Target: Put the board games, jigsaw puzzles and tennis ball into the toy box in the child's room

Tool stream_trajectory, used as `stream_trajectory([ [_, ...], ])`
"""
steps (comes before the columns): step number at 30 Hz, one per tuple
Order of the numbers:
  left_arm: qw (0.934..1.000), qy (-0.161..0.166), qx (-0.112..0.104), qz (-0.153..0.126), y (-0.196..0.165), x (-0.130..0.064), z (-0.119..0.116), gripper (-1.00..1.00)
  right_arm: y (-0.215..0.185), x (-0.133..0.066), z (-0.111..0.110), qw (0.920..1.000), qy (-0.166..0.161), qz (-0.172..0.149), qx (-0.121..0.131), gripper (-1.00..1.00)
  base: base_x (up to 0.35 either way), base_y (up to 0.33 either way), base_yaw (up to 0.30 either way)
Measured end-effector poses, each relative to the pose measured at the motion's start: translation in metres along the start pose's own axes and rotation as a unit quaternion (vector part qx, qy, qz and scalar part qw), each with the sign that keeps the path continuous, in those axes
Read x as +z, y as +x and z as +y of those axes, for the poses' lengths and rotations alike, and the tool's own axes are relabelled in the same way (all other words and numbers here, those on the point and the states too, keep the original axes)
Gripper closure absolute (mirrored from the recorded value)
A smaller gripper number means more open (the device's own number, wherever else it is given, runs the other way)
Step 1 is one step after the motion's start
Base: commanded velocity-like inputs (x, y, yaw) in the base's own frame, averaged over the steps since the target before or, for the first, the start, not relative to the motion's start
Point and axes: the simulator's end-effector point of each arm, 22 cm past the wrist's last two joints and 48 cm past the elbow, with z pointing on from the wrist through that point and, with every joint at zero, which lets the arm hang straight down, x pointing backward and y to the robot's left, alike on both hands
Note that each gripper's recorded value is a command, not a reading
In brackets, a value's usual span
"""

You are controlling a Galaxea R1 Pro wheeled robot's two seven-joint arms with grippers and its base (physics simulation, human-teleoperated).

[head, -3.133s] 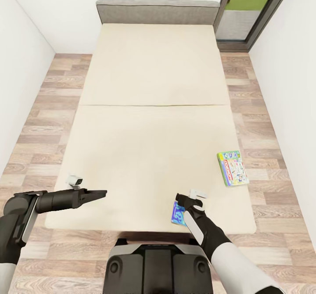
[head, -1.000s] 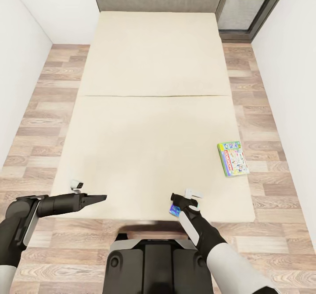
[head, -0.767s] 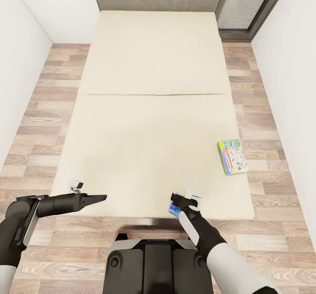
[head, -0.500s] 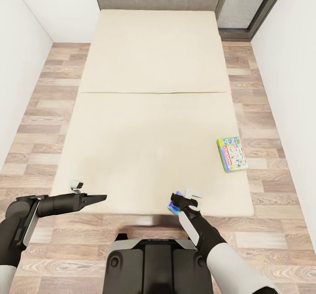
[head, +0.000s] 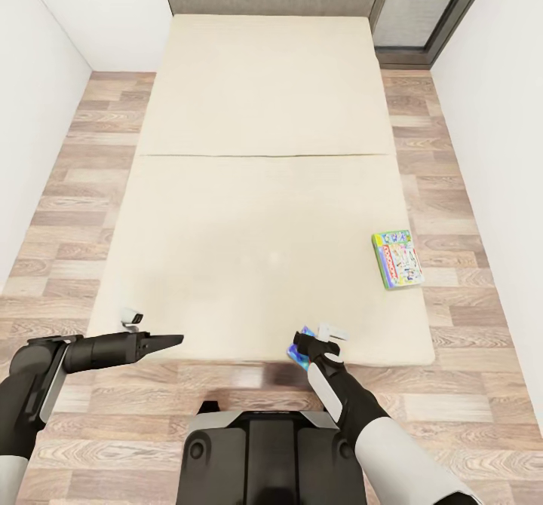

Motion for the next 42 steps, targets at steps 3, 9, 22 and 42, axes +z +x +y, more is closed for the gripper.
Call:
stream_trajectory([
  [3,1.0000,0.000,0.000,0.000,0.000,0.000,0.000,-1.00,0.000,0.000,0.000,1.0000,0.000,0.000,0.000,-1.00,-0.003,0.000,0.000],
  [9,1.0000,0.000,0.000,0.000,0.000,0.000,0.000,-1.00,0.000,0.000,0.000,1.0000,0.000,0.000,0.000,-1.00,0.000,0.000,0.000],
  [22,1.0000,0.000,0.000,0.000,0.000,0.000,0.000,-1.00,-0.001,0.000,0.000,1.0000,0.000,-0.001,0.001,-1.00,0.000,0.000,0.000],
  [42,1.0000,0.000,0.000,0.000,0.000,-0.001,0.000,-1.00,-0.038,-0.029,0.021,0.9972,-0.035,-0.058,0.033,-1.00,0.000,0.000,0.000],
])
